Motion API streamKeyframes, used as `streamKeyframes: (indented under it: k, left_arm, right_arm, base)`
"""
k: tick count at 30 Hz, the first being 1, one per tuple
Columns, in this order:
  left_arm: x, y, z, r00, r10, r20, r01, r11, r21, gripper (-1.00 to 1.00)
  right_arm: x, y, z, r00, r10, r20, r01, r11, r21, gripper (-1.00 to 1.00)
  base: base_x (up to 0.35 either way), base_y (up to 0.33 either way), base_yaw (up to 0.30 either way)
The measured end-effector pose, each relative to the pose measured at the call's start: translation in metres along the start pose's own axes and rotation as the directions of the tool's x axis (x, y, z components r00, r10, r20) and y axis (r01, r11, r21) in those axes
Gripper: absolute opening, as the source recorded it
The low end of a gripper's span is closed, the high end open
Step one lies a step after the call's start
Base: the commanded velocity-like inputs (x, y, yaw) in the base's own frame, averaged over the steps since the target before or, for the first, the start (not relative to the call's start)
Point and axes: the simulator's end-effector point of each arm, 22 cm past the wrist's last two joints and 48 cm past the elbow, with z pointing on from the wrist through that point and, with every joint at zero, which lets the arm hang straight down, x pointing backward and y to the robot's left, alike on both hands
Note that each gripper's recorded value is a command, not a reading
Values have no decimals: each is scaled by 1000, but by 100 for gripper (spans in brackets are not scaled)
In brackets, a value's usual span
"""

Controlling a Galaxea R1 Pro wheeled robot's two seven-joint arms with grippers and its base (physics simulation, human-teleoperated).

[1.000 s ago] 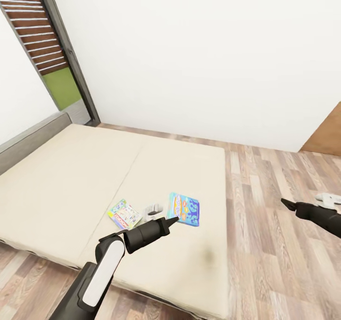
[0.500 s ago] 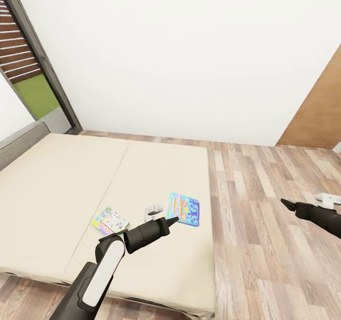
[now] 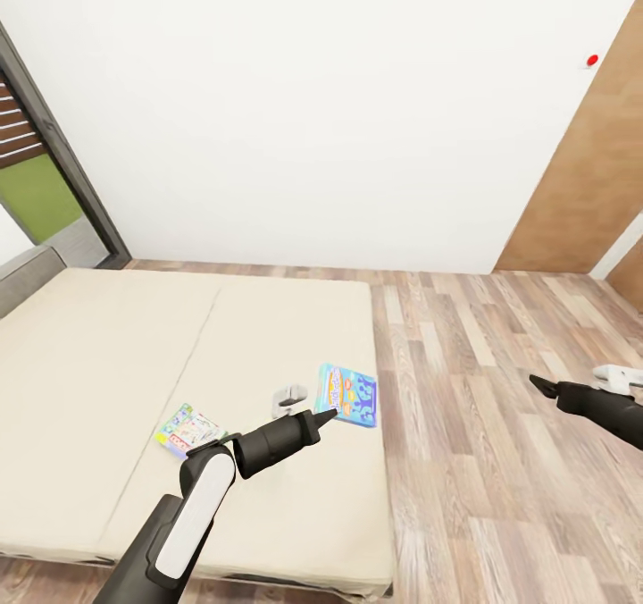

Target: Put all the toys in the child's room - the three board games (two on the bed and one on the table), the two jigsaw puzzles on the table, and the tennis ball on the table - inside the toy box on the table in the child's room.

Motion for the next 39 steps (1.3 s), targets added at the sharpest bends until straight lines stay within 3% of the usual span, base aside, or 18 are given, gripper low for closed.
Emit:
streamKeyframes:
  k: [26,39]
  left_arm:
    - [-8,-35,-16,999,30,18,-31,999,15,-100]
    - [-13,-43,-19,999,46,28,-47,999,19,-100]
  right_arm:
    - [-24,5,-32,999,3,37,-3,1000,-11,100]
    - [-32,7,-38,998,4,56,-3,1000,-16,100]
  base:
    - [0,0,-145]
    - [0,0,-132]
